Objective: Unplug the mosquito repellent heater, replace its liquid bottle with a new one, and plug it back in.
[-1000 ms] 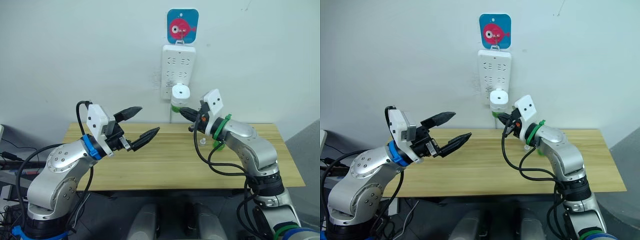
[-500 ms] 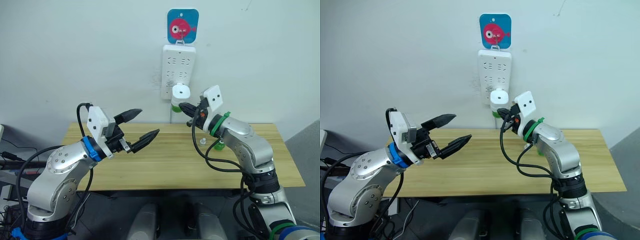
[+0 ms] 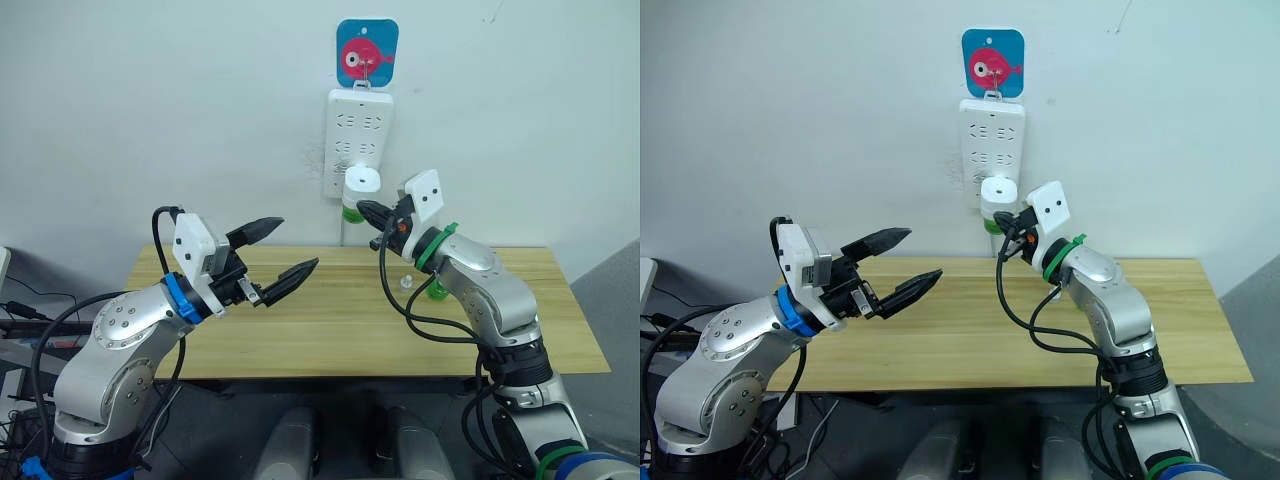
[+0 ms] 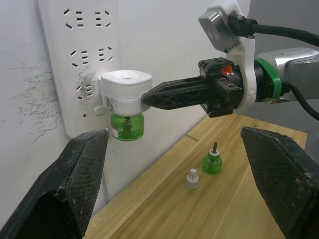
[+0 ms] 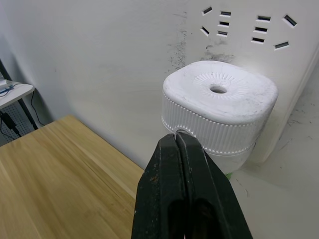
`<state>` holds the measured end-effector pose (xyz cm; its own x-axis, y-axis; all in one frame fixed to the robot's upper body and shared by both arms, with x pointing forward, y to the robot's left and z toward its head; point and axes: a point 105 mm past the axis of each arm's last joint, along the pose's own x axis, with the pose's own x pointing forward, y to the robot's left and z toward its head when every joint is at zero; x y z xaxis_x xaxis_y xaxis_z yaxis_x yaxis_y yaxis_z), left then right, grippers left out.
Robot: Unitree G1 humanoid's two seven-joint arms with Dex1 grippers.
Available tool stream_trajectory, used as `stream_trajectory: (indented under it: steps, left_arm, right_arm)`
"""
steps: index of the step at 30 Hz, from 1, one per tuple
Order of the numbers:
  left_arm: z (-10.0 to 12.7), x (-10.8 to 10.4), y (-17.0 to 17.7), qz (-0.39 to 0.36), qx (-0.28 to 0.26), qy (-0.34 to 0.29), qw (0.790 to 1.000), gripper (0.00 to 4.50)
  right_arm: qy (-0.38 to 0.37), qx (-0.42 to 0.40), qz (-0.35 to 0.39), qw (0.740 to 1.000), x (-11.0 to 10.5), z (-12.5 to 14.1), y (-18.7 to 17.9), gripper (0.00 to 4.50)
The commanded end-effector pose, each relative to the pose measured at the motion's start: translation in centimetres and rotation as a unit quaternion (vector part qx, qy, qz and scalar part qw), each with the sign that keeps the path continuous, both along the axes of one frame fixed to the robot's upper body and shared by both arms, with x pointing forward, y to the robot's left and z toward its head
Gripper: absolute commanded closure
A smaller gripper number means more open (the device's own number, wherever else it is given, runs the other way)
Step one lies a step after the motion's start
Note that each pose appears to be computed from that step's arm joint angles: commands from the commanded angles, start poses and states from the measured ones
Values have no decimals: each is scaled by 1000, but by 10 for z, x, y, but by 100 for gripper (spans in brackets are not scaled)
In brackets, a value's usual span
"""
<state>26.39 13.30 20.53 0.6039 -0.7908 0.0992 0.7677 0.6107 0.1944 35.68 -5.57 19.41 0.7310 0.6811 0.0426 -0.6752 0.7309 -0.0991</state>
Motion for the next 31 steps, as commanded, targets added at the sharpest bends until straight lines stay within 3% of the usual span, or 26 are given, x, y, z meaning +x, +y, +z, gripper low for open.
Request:
stream_trajectory:
  steps: [1,8,11,14,17,25,31]
  left_arm:
    - [5,-3,2,-3,5,-15,1000,0]
    - [2,4,21,20,22,-4,1000,0]
    - [-10,4,45,35,70,23,997,0]
    - [-13,12,83,91,93,79,988,0]
    - [-10,17,116,134,134,86,978,0]
    - [12,33,126,128,137,59,981,0]
    - [11,42,127,119,152,60,979,0]
  right_arm:
    - [-30,-14,21,999,-8,17,-9,446]
    - [-16,-96,143,985,-40,6,-13,446]
    - [-1,-142,159,977,-45,6,-40,446]
    - [-11,-199,116,973,-35,13,-84,391]
    - [-12,-272,93,958,-32,14,-125,289]
    - [4,-237,27,971,-28,50,-183,4]
    - [26,-243,0,970,-29,43,-199,4]
